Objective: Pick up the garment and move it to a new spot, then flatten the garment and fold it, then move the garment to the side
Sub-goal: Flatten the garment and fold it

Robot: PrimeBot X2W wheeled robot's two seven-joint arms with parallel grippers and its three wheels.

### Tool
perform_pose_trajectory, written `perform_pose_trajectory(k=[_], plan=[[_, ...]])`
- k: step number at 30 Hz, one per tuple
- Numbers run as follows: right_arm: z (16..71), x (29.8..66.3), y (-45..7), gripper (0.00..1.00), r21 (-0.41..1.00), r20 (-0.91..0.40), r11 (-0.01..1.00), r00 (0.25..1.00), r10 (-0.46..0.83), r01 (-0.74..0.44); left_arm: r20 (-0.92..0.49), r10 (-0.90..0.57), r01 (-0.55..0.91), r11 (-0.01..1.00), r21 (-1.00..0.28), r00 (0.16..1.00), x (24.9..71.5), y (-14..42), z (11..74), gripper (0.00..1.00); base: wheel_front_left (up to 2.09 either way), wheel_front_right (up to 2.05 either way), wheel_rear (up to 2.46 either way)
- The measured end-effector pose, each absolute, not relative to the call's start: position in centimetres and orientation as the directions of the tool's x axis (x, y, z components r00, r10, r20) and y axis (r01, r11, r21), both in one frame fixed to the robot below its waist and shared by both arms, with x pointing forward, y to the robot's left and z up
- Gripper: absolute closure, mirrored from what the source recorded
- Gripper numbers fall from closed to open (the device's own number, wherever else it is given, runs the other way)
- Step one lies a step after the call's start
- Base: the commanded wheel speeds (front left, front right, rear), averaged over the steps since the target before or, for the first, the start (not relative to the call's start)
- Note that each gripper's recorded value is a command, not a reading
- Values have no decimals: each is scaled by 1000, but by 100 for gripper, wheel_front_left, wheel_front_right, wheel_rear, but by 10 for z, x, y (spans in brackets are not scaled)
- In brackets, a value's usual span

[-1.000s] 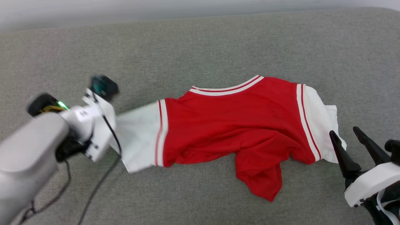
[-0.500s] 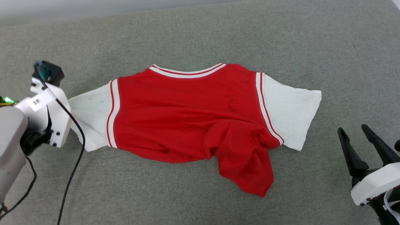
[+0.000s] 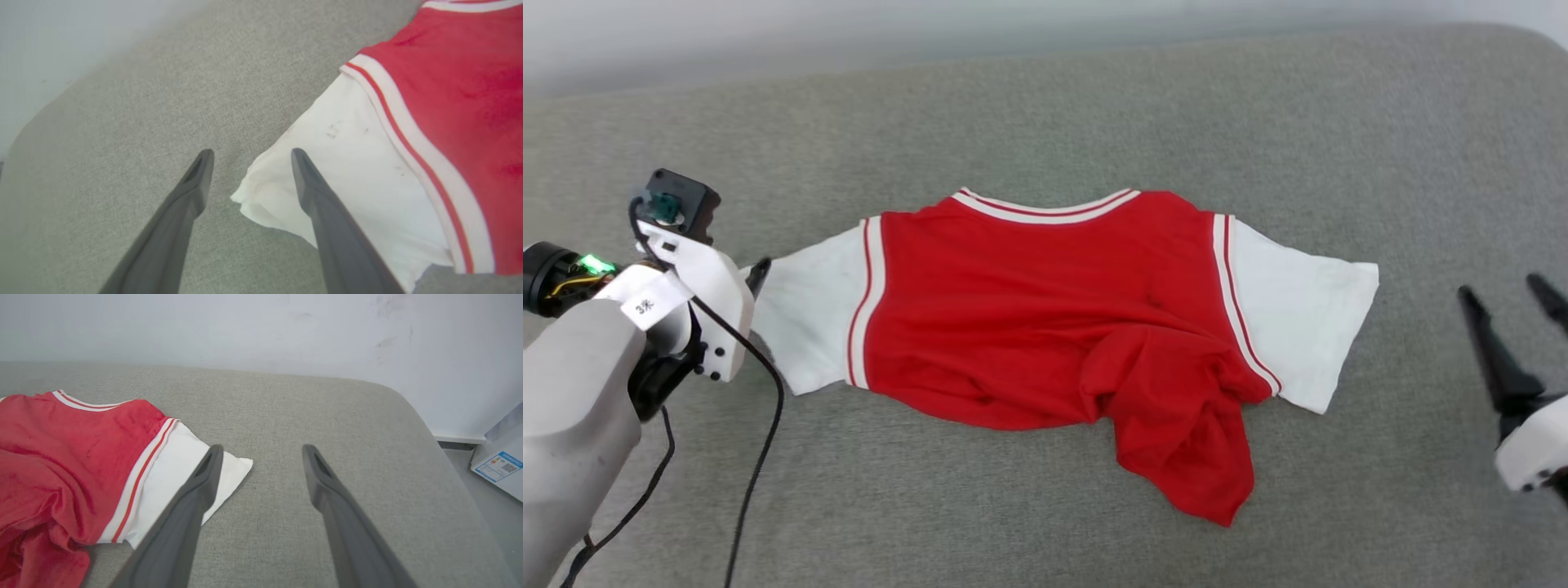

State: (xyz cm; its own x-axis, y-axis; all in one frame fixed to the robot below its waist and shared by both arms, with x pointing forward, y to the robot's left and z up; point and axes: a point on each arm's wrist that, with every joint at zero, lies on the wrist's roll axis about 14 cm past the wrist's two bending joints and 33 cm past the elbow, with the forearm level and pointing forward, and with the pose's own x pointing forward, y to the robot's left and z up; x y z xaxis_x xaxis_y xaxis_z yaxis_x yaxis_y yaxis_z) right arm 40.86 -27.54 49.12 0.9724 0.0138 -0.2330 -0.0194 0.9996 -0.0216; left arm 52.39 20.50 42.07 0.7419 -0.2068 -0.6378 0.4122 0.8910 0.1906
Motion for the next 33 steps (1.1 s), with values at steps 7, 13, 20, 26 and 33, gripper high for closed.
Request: perform_pose_trajectory(k=[7,13,20,26,33], plan=[[553,448,-273,0,-178,-160,977,983,90,-119,-411,-230,339,916,215,882,519,207,475,0,0,0,0],[532,470,-262,0,-181,-420,955,896,142,-236,-355,-229,321,920,226,906,507,210,489,0,0,0,0],[468,465,-269,0,-82,-795,957,598,106,-279,-354,-231,321,921,222,906,505,208,484,0,0,0,0],[430,472,-251,0,12,-892,961,432,135,-276,-371,-223,320,920,224,901,510,210,477,0,0,0,0],[377,466,-231,0,33,-949,948,287,129,-317,-394,-220,322,922,214,892,519,211,461,0,0,0,0]])
